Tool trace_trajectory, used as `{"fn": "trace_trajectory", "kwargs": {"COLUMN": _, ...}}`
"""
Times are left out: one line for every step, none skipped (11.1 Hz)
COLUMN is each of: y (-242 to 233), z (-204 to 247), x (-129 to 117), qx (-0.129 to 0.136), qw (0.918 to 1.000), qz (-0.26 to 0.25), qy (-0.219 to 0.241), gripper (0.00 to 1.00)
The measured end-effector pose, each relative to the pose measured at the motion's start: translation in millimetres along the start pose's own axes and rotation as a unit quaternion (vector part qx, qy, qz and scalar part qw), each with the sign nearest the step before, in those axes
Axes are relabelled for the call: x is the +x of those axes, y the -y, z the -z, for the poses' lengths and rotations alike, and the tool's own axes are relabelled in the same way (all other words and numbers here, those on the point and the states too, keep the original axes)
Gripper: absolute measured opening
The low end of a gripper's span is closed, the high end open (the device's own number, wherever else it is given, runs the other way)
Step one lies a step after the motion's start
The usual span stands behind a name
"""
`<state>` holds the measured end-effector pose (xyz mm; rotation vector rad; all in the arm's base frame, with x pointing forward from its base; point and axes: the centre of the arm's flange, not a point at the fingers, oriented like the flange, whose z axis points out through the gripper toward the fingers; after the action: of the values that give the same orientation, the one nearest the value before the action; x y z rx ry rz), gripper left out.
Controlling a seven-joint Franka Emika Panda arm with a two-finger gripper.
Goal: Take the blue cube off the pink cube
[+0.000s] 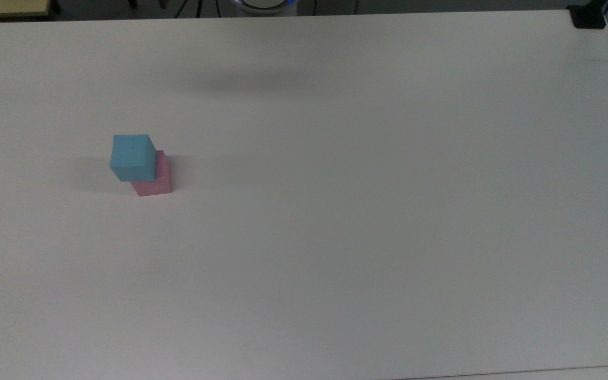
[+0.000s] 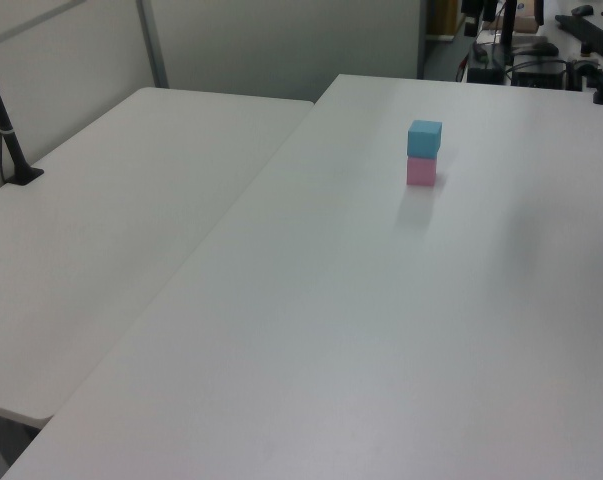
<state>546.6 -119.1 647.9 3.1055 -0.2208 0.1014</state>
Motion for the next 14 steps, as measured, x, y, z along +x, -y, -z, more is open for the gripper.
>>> {"fn": "trace_trajectory", "kwargs": {"y": 0.0, "z": 0.0, "x": 0.0, "qx": 0.000, "qw": 1.0000, "qz": 0.000, "qy": 0.000, "gripper": 1.00}}
{"fn": "trace_trajectory", "kwargs": {"y": 1.0, "z": -0.4, "x": 0.0, "qx": 0.000, "qw": 1.0000, "qz": 0.001, "qy": 0.001, "gripper": 1.00}}
{"fn": "trace_trajectory", "kwargs": {"y": 2.7, "z": -1.2, "x": 0.1, "qx": 0.000, "qw": 1.0000, "qz": 0.002, "qy": 0.001, "gripper": 1.00}}
{"fn": "trace_trajectory", "kwargs": {"y": 4.4, "z": -1.7, "x": 0.1, "qx": 0.000, "qw": 1.0000, "qz": 0.004, "qy": 0.002, "gripper": 1.00}}
{"fn": "trace_trajectory", "kwargs": {"y": 5.7, "z": -1.9, "x": 0.2, "qx": 0.001, "qw": 1.0000, "qz": 0.005, "qy": 0.002, "gripper": 1.00}}
{"fn": "trace_trajectory", "kwargs": {"y": 6.2, "z": -2.0, "x": 0.2, "qx": 0.001, "qw": 1.0000, "qz": 0.005, "qy": 0.002, "gripper": 1.00}}
{"fn": "trace_trajectory", "kwargs": {"y": 6.2, "z": -2.0, "x": 0.2, "qx": 0.001, "qw": 1.0000, "qz": 0.005, "qy": 0.002, "gripper": 1.00}}
{"fn": "trace_trajectory", "kwargs": {"y": 6.2, "z": -2.0, "x": 0.2, "qx": 0.001, "qw": 1.0000, "qz": 0.005, "qy": 0.002, "gripper": 1.00}}
{"fn": "trace_trajectory", "kwargs": {"y": 6.2, "z": -2.1, "x": 0.2, "qx": 0.001, "qw": 1.0000, "qz": 0.005, "qy": 0.002, "gripper": 1.00}}
{"fn": "trace_trajectory", "kwargs": {"y": 6.2, "z": -2.1, "x": 0.2, "qx": 0.001, "qw": 1.0000, "qz": 0.005, "qy": 0.002, "gripper": 1.00}}
{"fn": "trace_trajectory", "kwargs": {"y": 5.5, "z": -3.9, "x": -0.4, "qx": 0.001, "qw": 1.0000, "qz": 0.005, "qy": 0.006, "gripper": 1.00}}
{"fn": "trace_trajectory", "kwargs": {"y": 4.1, "z": -7.4, "x": -0.8, "qx": 0.001, "qw": 0.9999, "qz": 0.004, "qy": 0.010, "gripper": 1.00}}
{"fn": "trace_trajectory", "kwargs": {"y": 3.3, "z": -11.0, "x": -1.1, "qx": 0.001, "qw": 0.9999, "qz": 0.003, "qy": 0.014, "gripper": 1.00}}
{"fn": "trace_trajectory", "kwargs": {"y": 2.9, "z": -15.9, "x": -1.1, "qx": 0.001, "qw": 0.9998, "qz": 0.005, "qy": 0.019, "gripper": 1.00}}
